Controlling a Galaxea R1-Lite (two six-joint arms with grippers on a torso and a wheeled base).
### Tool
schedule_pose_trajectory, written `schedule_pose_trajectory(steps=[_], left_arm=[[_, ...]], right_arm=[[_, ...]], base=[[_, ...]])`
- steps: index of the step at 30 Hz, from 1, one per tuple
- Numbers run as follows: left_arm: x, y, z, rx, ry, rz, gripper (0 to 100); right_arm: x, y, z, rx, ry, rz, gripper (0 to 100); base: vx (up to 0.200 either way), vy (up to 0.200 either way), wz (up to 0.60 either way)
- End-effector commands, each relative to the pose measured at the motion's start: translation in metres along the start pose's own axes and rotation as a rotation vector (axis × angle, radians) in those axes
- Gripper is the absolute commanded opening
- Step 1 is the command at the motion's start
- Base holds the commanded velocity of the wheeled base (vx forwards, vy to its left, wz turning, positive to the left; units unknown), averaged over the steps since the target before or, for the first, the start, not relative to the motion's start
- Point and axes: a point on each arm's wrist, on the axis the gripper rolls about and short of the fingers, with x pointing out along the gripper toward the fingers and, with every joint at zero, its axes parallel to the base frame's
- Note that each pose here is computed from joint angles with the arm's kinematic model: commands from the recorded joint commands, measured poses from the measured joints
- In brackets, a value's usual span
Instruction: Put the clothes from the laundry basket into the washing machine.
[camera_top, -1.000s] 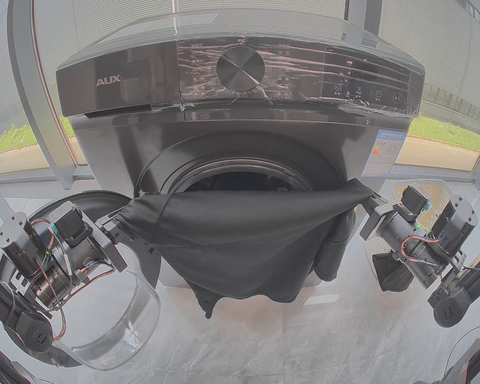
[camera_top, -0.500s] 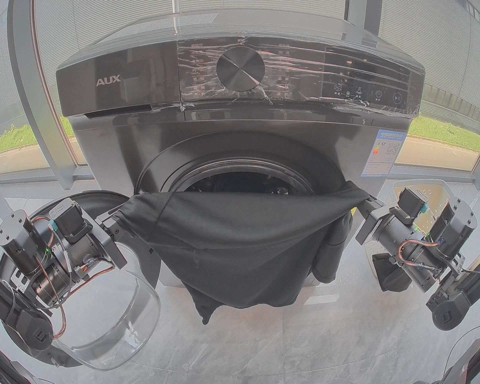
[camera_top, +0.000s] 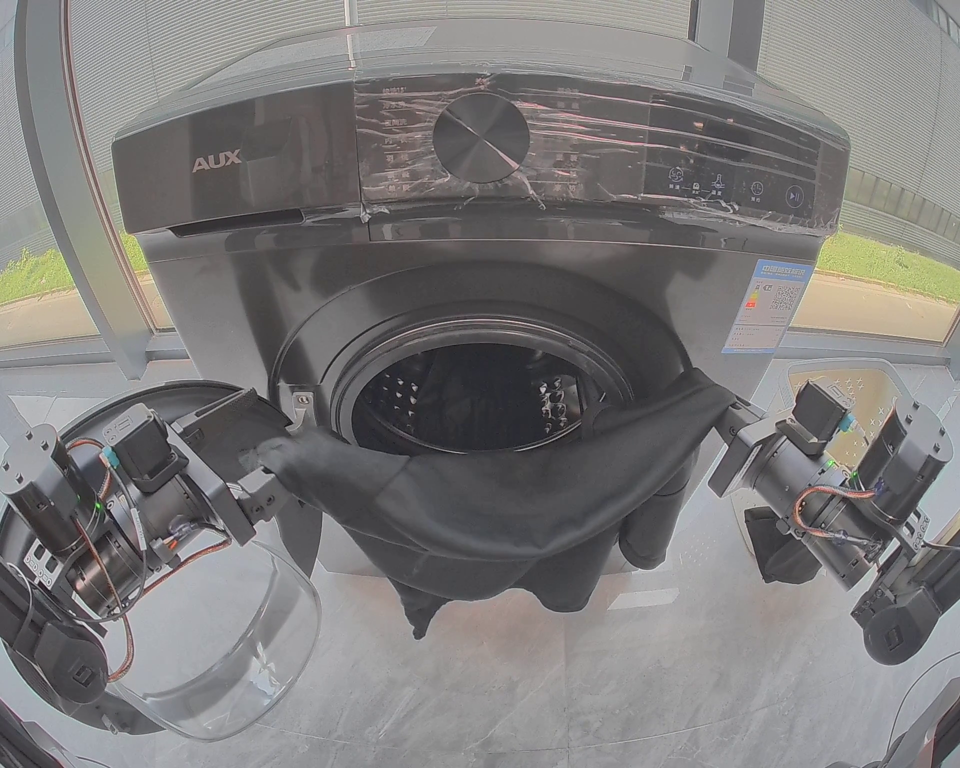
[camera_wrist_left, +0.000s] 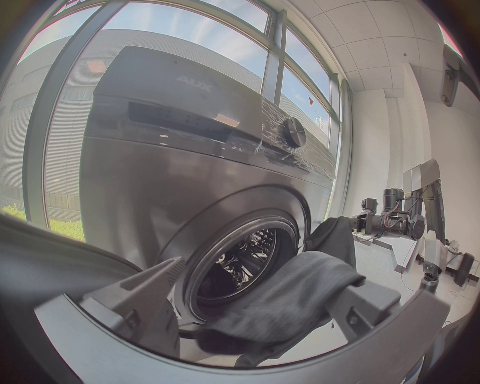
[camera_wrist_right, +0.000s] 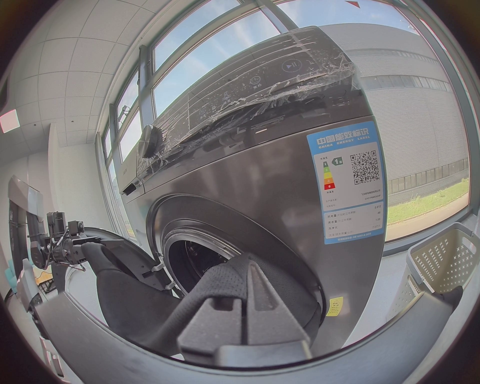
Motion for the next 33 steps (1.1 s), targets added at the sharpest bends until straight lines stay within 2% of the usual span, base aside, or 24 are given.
schedule_pose_trajectory(steps=[1,4,7,8,13,20,22,27,33], left_arm=[[0.006,-0.012,-0.009,-0.023,0.035,-0.047,100],[0.003,-0.017,-0.015,-0.033,0.062,-0.069,100],[-0.001,-0.022,-0.025,-0.049,0.115,-0.091,100],[0.0,-0.028,-0.035,-0.059,0.156,-0.112,100],[0.011,-0.034,-0.054,-0.048,0.225,-0.146,100],[0.034,-0.041,-0.064,-0.048,0.224,-0.192,100],[0.043,-0.048,-0.07,-0.051,0.231,-0.22,100],[0.057,-0.058,-0.083,-0.056,0.252,-0.261,100],[0.074,-0.061,-0.097,-0.058,0.259,-0.284,100]], right_arm=[[0.0,0.006,-0.002,0.006,0.009,0.022,0],[0.0,0.017,-0.002,0.037,0.002,0.014,0],[0.001,0.025,-0.005,0.051,0.011,0.019,0],[0.001,0.03,-0.011,0.051,0.033,0.036,0],[0.012,0.042,-0.029,0.047,0.081,0.072,0],[0.022,0.06,-0.036,0.056,0.078,0.128,0],[0.02,0.069,-0.038,0.062,0.087,0.158,0],[0.017,0.08,-0.04,0.067,0.097,0.195,0],[0.014,0.092,-0.044,0.071,0.11,0.233,0]], base=[[0.0,0.0,0.0],[0.0,0.0,0.0],[0.0,0.0,0.0],[0.0,0.0,0.0],[0.0,0.0,0.0],[0.0,0.0,0.0],[0.0,0.0,0.0],[0.0,0.0,0.0],[0.0,0.0,0.0]])
